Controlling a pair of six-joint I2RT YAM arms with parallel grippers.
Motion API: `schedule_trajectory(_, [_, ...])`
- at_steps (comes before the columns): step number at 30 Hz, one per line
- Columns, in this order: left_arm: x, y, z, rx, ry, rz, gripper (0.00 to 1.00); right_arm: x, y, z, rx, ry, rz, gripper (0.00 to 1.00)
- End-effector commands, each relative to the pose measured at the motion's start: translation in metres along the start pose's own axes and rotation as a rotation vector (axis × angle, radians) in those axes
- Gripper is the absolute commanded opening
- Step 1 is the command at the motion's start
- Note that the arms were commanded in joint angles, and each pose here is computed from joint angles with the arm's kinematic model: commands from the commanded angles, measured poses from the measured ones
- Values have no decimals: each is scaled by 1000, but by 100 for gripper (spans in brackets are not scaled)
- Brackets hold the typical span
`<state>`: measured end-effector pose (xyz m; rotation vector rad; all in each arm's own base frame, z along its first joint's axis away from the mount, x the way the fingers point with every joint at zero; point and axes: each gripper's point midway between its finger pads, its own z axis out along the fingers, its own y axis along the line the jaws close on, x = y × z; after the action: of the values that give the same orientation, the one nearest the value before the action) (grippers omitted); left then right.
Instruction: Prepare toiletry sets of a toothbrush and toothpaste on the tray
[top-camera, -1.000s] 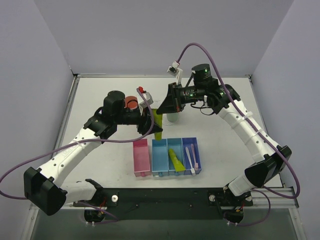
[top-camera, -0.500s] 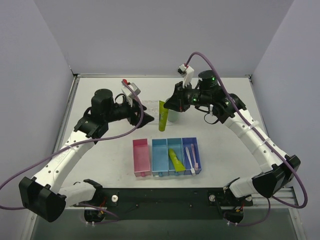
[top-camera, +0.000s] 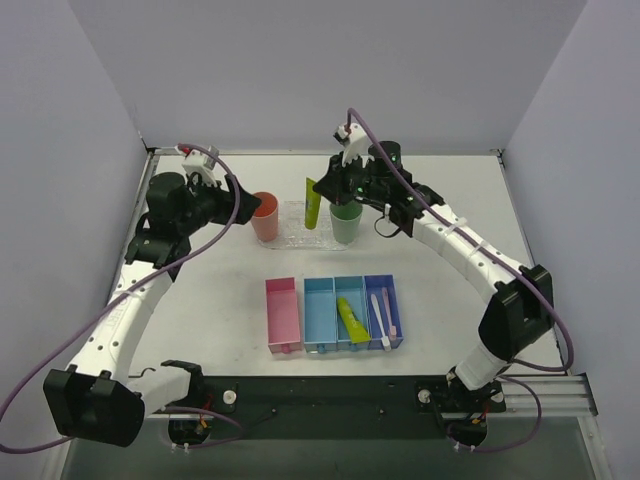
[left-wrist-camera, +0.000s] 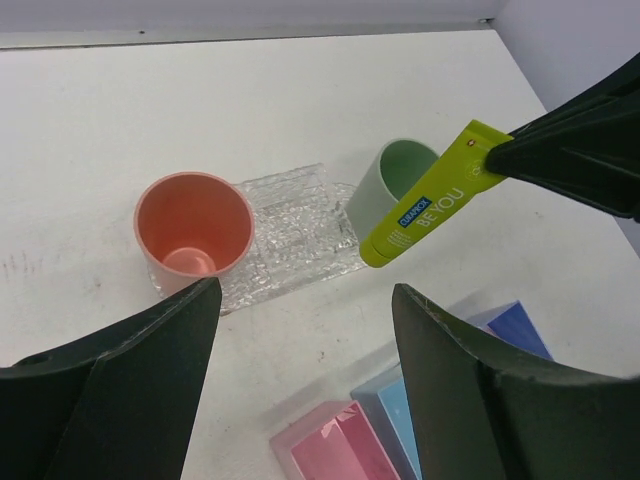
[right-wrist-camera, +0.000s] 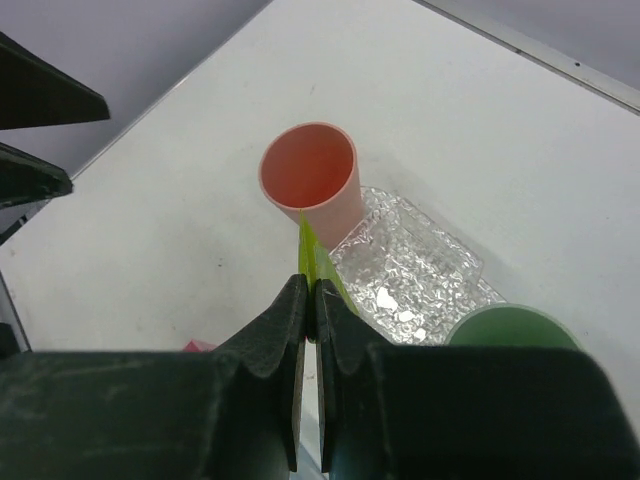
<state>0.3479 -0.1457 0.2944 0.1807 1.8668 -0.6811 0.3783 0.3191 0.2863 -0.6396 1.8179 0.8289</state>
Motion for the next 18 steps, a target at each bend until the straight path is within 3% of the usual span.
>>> schedule_trajectory(1, [-18, 20, 0, -98, -58, -31, 80, -51, -7, 18, 6, -175, -128, 0])
schedule_trajectory(18, [-33, 54, 21, -146, -72, -50, 80, -63, -31, 61, 21, -177, -213, 0])
